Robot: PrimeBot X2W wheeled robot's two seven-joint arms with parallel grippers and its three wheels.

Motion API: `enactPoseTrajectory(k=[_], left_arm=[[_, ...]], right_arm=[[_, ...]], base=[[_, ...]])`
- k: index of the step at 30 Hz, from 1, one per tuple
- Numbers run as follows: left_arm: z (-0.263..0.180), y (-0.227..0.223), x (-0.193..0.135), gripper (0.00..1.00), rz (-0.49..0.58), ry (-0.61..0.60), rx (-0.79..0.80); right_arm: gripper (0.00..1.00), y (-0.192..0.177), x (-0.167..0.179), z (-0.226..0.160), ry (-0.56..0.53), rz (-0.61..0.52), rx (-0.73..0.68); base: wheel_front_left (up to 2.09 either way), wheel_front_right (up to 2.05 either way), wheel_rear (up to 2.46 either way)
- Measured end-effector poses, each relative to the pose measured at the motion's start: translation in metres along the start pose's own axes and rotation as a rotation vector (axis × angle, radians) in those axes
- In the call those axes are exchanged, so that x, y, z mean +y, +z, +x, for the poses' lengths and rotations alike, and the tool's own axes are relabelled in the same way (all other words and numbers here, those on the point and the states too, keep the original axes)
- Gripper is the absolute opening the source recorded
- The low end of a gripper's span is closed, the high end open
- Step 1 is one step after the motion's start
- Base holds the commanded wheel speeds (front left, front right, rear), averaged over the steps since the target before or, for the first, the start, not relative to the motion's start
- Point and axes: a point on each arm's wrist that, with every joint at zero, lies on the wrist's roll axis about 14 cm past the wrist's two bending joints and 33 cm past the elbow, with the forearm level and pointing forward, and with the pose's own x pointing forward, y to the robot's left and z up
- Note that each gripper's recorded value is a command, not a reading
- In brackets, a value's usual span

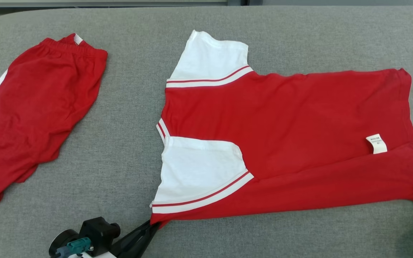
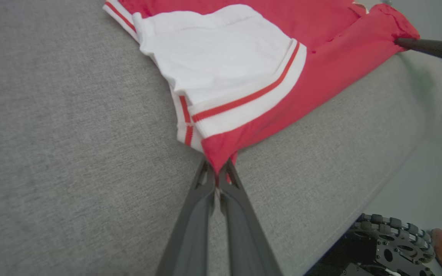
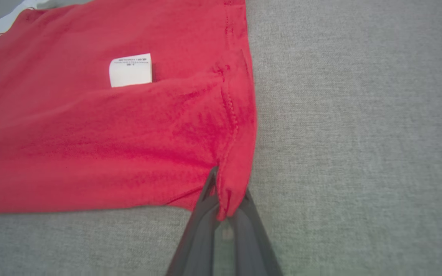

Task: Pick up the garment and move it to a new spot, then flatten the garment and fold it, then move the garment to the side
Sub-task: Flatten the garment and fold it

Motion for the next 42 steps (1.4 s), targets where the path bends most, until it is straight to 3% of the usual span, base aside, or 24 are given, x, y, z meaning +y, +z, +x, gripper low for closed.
enactPoseTrajectory(k=[1,2,3,4,12,14,18,23,30,36,42], left_arm=[[-0.001,0.0,0.0,0.0,0.0,0.003,0.002],[-0.002,0.0,0.0,0.0,0.002,0.007,0.003],[-0.002,0.0,0.0,0.36,0.003,0.014,0.002],[-0.004,0.0,0.0,1.0,0.003,0.021,0.003],[-0.019,0.006,-0.01,1.0,-0.059,0.032,-0.005],[-0.023,0.029,-0.01,1.0,-0.065,0.037,-0.068],[-0.029,0.1,0.021,1.0,0.023,0.11,-0.244],[-0.013,0.154,0.045,1.0,0.078,0.109,-0.29],[0.057,0.213,0.087,1.0,0.041,0.079,-0.169],[0.122,0.215,0.111,1.0,0.057,0.076,0.011],[0.177,0.197,0.111,1.0,0.058,0.031,0.126]], right_arm=[[0.33,0.0,0.001,-0.001,0.0,0.004,0.001],[1.0,0.0,0.003,-0.002,0.003,0.006,0.0],[1.0,0.001,0.004,-0.004,0.003,0.012,-0.002],[1.0,0.004,0.005,-0.009,0.004,0.017,-0.005],[1.0,0.051,-0.005,-0.033,-0.026,-0.065,-0.133],[1.0,0.067,0.001,-0.036,-0.018,-0.097,-0.189],[1.0,0.082,0.029,-0.03,0.031,-0.113,-0.262],[1.0,0.086,0.052,-0.011,0.076,-0.11,-0.275],[1.0,0.09,0.069,0.027,0.117,-0.117,-0.272],[1.0,0.081,0.065,0.049,0.105,-0.099,-0.253],[1.0,0.066,0.044,0.051,0.048,-0.071,-0.23]], base=[[0.0,0.0,0.0],[0.0,0.0,0.0],[0.0,0.0,0.0],[0.0,0.0,0.0],[0.0,0.0,0.0],[0.0,0.0,0.0],[0.0,0.0,0.0],[0.0,0.0,0.0],[0.0,0.0,0.0],[0.0,0.0,0.0],[0.0,0.0,0.0]])
